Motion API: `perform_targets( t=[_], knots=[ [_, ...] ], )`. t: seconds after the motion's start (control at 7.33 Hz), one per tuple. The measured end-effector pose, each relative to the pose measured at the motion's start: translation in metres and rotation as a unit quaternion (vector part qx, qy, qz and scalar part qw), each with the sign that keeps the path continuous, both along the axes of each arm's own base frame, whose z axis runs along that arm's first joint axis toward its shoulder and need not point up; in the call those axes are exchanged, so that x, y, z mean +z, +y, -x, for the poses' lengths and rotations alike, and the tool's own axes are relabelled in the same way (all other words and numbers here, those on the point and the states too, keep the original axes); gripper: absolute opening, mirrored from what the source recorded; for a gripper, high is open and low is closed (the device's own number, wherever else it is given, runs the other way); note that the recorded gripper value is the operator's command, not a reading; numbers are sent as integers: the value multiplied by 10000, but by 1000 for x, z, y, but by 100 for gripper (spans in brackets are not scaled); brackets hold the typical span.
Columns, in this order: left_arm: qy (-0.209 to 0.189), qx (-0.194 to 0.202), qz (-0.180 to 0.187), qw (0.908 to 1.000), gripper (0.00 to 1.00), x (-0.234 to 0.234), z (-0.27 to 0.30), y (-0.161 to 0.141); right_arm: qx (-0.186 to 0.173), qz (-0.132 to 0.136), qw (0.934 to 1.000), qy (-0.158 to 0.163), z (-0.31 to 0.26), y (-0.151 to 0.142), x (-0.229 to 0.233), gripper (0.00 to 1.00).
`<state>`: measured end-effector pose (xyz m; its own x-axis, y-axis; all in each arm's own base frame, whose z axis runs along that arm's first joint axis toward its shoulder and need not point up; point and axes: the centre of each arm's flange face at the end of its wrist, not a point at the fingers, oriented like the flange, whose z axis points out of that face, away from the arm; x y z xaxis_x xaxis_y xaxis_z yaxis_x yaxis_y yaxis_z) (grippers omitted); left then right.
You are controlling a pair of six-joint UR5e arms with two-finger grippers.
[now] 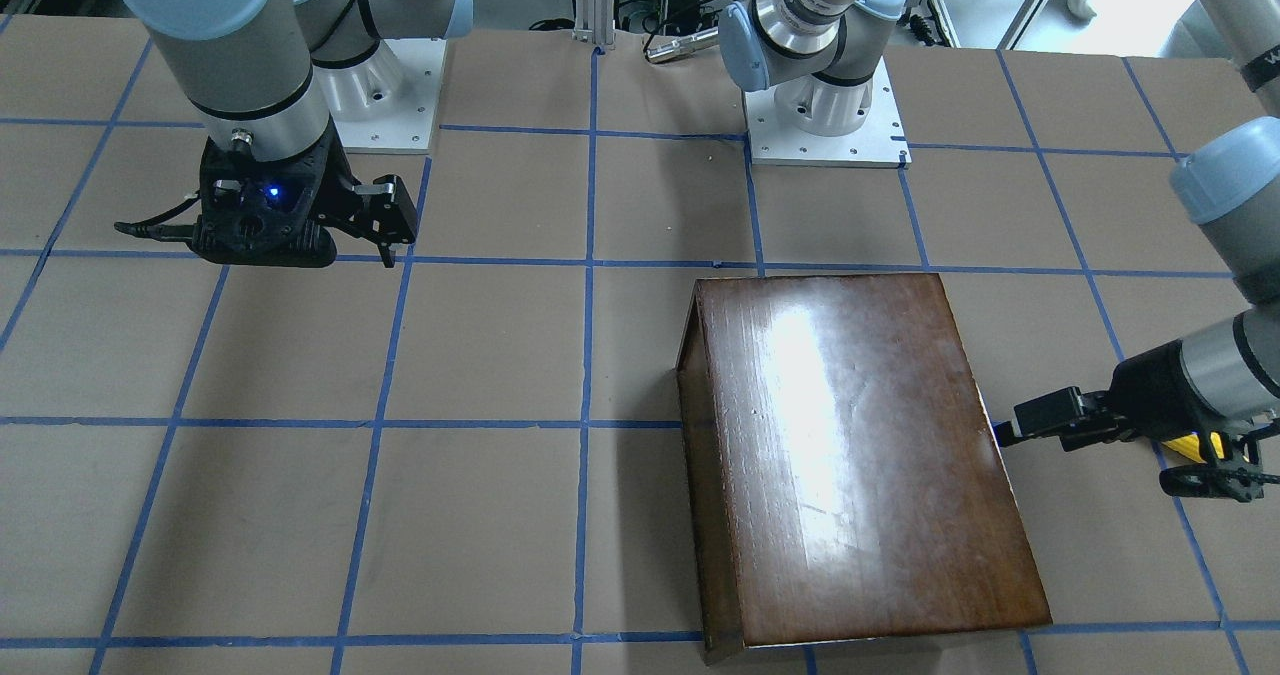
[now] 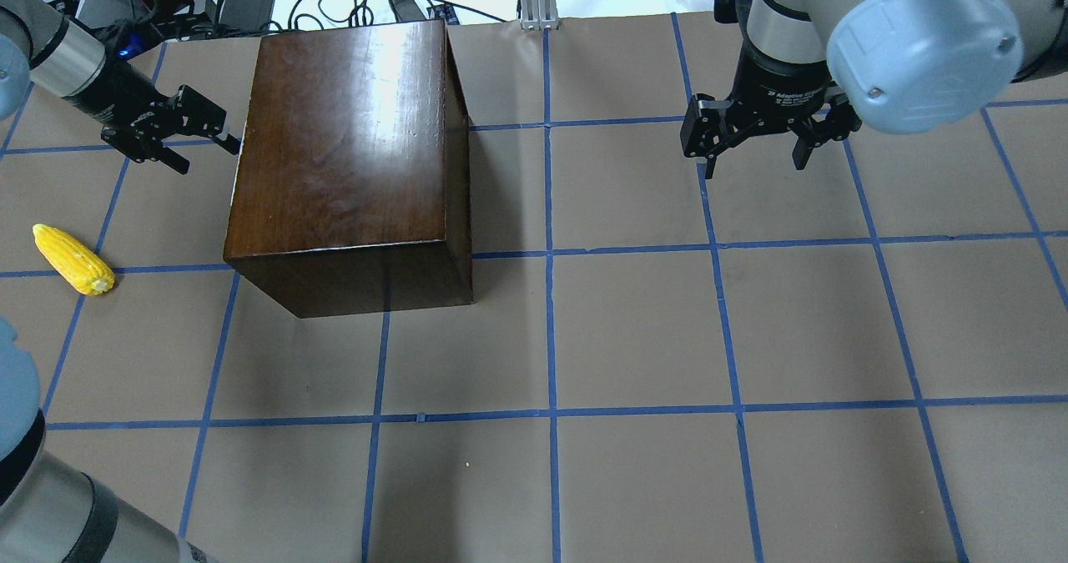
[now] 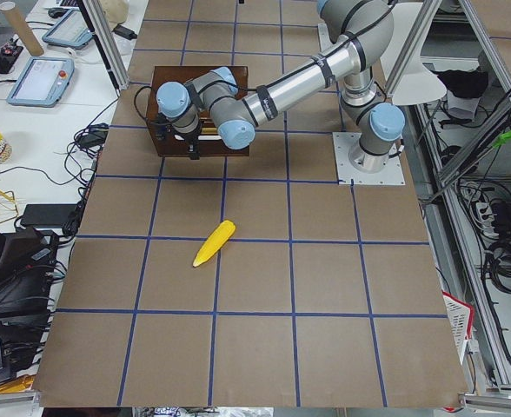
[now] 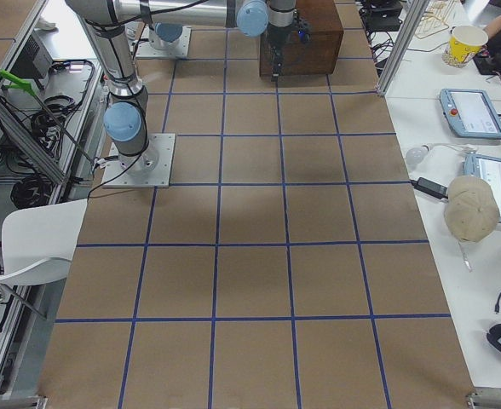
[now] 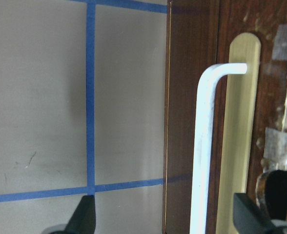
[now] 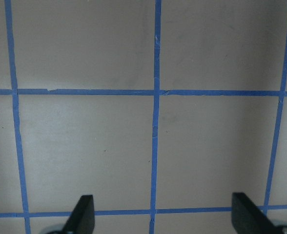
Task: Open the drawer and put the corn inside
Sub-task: 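Lower the left gripper and close it on the white drawer handle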
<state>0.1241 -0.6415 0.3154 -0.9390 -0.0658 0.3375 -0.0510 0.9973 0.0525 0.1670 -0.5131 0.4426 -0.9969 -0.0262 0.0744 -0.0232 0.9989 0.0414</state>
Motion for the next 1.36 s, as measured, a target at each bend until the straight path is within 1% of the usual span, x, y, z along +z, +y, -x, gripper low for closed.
perform_targets(
  t=[1.36],
  knots=[
    [250, -96, -116, 9996, 100, -31, 2, -3, 0, 0, 10000, 0, 0, 0, 0, 100]
  ],
)
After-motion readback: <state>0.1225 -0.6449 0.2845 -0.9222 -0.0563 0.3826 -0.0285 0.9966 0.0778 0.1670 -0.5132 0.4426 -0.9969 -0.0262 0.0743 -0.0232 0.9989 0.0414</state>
